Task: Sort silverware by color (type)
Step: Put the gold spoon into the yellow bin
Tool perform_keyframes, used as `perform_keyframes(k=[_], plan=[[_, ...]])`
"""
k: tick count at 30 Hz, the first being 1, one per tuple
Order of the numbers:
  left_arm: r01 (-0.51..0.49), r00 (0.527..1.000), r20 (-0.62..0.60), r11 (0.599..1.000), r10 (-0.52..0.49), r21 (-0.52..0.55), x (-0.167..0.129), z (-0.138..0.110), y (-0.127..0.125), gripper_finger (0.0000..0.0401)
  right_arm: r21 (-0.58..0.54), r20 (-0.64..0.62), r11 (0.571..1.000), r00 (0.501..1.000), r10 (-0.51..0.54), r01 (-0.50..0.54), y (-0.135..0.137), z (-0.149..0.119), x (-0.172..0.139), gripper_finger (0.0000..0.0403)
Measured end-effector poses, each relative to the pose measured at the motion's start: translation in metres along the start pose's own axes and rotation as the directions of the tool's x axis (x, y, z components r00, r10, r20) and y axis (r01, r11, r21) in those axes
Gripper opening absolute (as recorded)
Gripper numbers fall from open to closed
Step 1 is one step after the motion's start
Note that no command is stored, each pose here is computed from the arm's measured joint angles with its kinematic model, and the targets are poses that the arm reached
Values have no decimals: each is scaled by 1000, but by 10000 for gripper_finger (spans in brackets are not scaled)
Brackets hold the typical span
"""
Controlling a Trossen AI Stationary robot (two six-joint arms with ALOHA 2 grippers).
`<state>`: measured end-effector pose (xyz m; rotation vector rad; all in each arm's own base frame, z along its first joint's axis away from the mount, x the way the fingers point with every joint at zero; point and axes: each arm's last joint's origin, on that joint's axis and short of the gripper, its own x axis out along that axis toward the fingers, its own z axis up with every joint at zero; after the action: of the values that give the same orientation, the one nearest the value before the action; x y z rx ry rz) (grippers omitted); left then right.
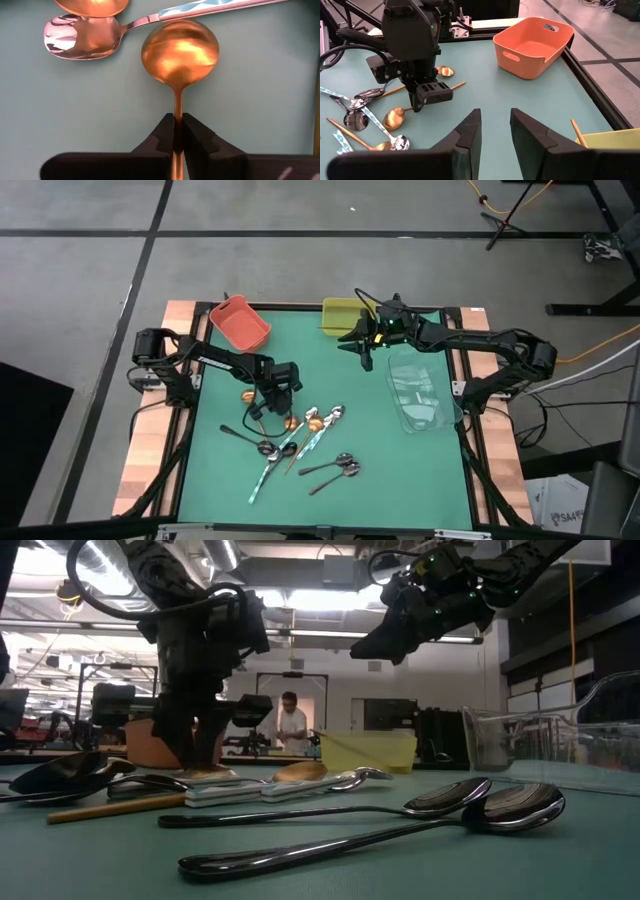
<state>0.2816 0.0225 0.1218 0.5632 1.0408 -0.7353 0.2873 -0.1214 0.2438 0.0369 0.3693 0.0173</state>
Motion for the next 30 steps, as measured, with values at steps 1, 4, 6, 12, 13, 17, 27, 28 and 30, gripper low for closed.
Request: perform_keyframes(k=[1, 4, 6, 12, 13, 17, 27, 28, 30], plan=[[0, 1000, 0, 1000, 0, -11, 0, 0, 0, 16, 0, 0, 1000, 1000, 0, 0, 0, 0, 0, 97], [-2, 1000, -1, 999, 1, -51, 0, 0, 0, 18, 0, 0, 1000, 1000, 0, 0, 0, 0, 0, 97], [-4, 1000, -2, 997, 4, -82, 0, 0, 0, 18, 0, 0, 1000, 1000, 0, 0, 0, 0, 0, 97], [-12, 1000, -3, 980, 12, -198, -1, 2, 2, 18, 0, 0, 1000, 1000, 0, 0, 0, 0, 0, 97], [-15, 1000, 0, 975, 15, -222, -2, 3, 4, 18, -2, 0, 1000, 1000, 0, 0, 0, 0, 0, 97], [-54, 998, -6, 956, 55, -289, -6, 11, 12, 17, -2, 0, 1000, 1000, 0, 0, 0, 0, 0, 97], [-291, 956, -72, 900, 283, -324, -32, 34, 44, 17, -74, 37, 994, 997, -74, 77, 3, 13, -15, 97], [-300, 953, -67, 897, 294, -325, -35, 36, 47, 17, -87, 44, 992, 995, -91, 95, 4, 15, -19, 97], [-332, 942, -58, 886, 331, -323, -42, 41, 54, 17, -105, 62, 986, 990, -125, 131, 6, 21, -27, 97]])
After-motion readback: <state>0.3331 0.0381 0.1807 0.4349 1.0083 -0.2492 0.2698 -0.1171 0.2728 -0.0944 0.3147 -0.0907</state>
